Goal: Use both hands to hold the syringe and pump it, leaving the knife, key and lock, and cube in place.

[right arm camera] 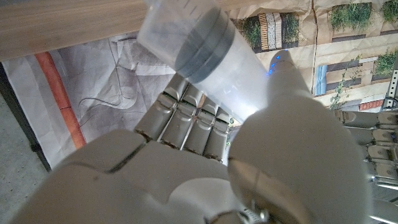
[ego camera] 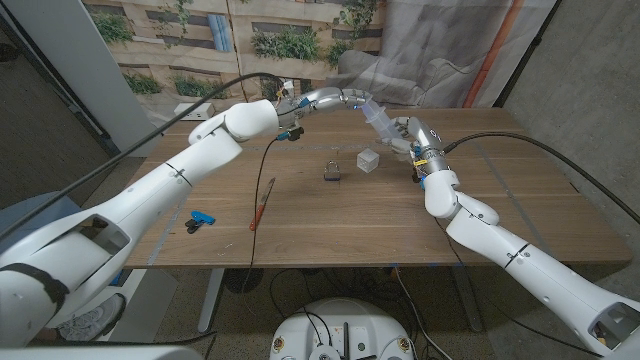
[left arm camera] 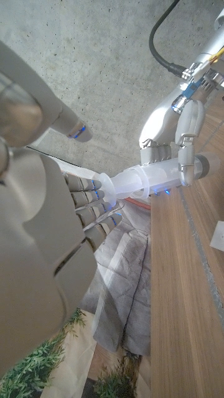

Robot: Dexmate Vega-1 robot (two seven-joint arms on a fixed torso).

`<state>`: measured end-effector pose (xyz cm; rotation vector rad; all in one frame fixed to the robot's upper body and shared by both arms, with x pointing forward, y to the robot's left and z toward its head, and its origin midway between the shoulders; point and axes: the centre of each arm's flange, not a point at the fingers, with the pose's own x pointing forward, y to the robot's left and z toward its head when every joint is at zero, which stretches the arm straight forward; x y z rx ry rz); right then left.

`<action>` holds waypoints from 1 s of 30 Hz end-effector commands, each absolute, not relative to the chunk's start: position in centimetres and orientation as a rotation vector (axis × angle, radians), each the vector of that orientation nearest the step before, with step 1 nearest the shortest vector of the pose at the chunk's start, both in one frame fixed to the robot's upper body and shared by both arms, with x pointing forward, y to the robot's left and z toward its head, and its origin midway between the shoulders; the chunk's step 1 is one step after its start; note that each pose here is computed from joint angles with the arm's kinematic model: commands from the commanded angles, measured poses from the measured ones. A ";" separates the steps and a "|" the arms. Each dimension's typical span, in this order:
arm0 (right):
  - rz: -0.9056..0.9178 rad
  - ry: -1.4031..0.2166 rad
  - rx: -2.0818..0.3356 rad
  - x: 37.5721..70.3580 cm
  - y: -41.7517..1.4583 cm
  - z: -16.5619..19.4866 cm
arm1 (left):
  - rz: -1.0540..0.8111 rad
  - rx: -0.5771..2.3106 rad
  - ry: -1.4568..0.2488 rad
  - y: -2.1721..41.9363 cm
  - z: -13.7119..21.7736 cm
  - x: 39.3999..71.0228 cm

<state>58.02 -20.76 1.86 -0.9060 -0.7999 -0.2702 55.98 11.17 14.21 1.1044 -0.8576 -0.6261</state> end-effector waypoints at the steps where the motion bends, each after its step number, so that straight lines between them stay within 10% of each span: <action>1: -0.257 -0.811 -0.897 58.2 -20.3 2.1 | -0.642 1.107 -0.850 10.9 14.1 56.1; 30: -0.257 -0.825 -0.861 58.2 -20.0 2.4 | -0.653 1.114 -0.837 10.6 13.6 56.3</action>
